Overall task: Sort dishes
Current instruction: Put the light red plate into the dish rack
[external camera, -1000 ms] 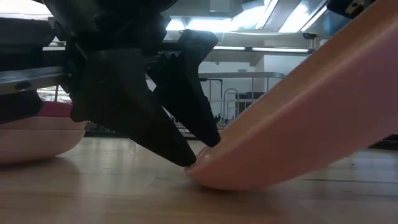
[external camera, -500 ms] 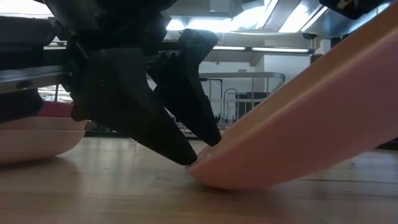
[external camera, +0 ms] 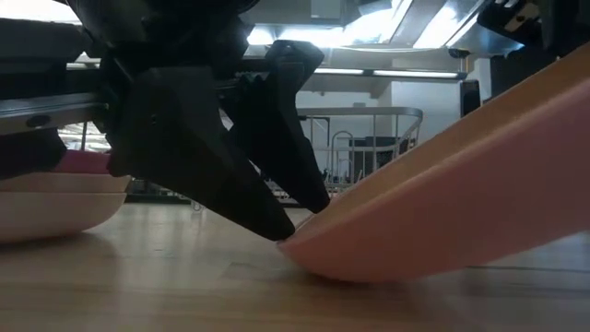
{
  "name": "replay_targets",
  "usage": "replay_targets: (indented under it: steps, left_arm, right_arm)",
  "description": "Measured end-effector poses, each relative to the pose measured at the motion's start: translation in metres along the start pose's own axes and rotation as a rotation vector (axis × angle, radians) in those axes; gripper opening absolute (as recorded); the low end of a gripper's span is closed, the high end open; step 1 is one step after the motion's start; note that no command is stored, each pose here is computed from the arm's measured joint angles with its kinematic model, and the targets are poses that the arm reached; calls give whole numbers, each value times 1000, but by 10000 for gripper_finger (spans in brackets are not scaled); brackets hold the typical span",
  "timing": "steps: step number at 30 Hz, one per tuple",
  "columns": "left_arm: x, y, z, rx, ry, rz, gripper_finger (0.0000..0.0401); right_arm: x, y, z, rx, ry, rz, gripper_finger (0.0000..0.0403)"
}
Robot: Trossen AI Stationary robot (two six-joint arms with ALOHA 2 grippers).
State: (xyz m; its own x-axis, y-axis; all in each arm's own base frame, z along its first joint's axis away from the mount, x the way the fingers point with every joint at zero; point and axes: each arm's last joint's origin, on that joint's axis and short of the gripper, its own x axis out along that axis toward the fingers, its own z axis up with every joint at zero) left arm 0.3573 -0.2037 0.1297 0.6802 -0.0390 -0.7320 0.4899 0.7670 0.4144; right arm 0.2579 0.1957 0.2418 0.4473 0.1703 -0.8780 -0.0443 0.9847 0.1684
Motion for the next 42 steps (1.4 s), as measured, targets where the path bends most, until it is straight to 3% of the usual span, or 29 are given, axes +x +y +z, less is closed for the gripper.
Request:
replay_targets:
  steps: [9,42]
  left_arm:
    - [0,0,0,0,-1,1,139]
    - [0,0,1,25,-9,2,139]
  right_arm:
    - [0,-1,-4,-13,68,19,85]
    - [14,-9,-18,-27,88,-6,85]
